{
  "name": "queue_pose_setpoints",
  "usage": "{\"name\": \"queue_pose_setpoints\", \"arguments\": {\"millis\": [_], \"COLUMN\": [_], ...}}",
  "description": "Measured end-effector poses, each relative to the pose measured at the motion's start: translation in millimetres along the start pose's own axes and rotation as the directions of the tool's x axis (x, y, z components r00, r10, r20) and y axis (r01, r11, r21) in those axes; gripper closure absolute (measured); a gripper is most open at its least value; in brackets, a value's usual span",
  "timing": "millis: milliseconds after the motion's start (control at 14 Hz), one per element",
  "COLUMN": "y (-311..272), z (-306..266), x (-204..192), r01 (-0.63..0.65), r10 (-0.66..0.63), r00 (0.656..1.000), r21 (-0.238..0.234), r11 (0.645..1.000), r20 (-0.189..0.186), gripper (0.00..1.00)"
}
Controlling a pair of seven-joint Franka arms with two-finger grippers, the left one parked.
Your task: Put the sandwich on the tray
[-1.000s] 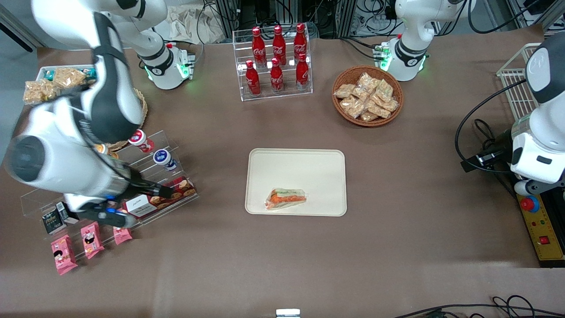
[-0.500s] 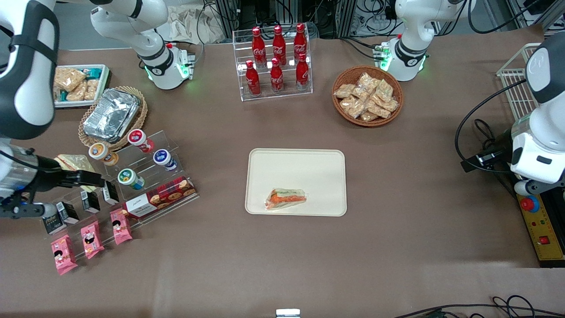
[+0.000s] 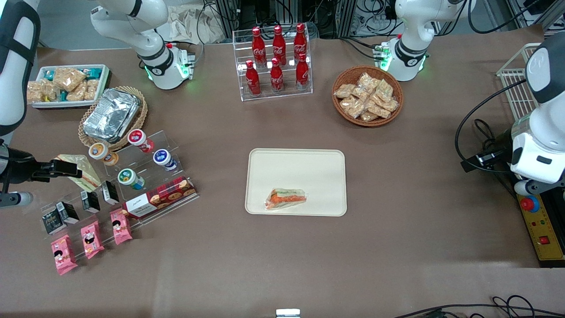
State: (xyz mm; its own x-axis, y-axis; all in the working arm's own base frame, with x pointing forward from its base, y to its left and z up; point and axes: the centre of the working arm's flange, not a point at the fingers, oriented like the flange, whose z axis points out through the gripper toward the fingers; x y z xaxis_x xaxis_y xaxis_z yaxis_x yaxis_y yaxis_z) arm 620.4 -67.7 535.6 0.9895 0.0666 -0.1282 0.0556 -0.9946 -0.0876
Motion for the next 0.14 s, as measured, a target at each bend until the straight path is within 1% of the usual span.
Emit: {"name": "queue_pose_setpoints", "arguments": {"millis": [143], "y": [-4.5], "z": [-2.0], "x": [-0.4], "r01": [0.004], "r10": [-0.004], "r00": [1.0], "r21": [0.0], "r11": [1.0], "r20": [-0.004], "gripper": [0.01]}}
